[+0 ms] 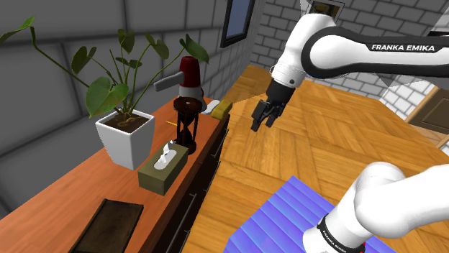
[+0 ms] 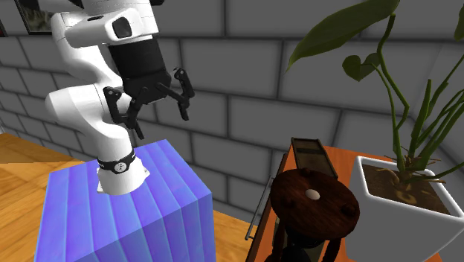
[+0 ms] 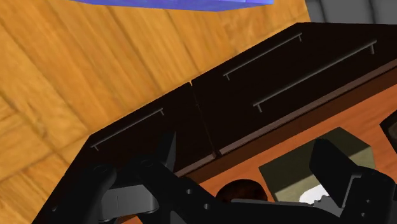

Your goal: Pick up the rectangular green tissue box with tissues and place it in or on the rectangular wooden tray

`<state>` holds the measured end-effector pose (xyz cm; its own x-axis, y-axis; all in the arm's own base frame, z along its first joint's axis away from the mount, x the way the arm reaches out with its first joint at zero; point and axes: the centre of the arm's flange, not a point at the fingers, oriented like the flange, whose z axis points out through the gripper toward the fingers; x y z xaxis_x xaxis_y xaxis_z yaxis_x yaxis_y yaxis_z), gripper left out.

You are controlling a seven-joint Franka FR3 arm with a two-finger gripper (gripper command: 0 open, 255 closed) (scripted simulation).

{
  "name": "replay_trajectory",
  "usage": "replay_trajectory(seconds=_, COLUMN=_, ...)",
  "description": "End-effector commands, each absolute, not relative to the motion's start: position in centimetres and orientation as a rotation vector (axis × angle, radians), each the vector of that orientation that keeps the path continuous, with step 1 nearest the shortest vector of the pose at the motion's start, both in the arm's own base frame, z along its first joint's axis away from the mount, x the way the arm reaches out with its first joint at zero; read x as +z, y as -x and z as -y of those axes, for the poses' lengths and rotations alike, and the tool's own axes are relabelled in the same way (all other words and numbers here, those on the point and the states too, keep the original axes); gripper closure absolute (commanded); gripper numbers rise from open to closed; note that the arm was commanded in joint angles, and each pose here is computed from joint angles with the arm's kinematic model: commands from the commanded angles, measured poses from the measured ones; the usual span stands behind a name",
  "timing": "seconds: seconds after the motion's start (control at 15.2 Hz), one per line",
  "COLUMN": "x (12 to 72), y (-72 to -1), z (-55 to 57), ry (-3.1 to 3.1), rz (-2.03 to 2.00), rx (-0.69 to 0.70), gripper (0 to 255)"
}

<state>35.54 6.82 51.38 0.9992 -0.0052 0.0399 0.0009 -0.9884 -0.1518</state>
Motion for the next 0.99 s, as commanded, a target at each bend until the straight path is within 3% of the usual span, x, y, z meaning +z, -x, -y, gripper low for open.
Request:
replay_trajectory(seconds=0.0, x=50.4, y=-36.6, z=-8.5, ry=2.969, rz=-0.007, rx=-0.08, gripper=0)
replay_trajectory(seconds=0.92, x=42.9, y=-44.5, z=-21.1, ry=2.837, rz=-0.023, rx=-0.186, gripper=0)
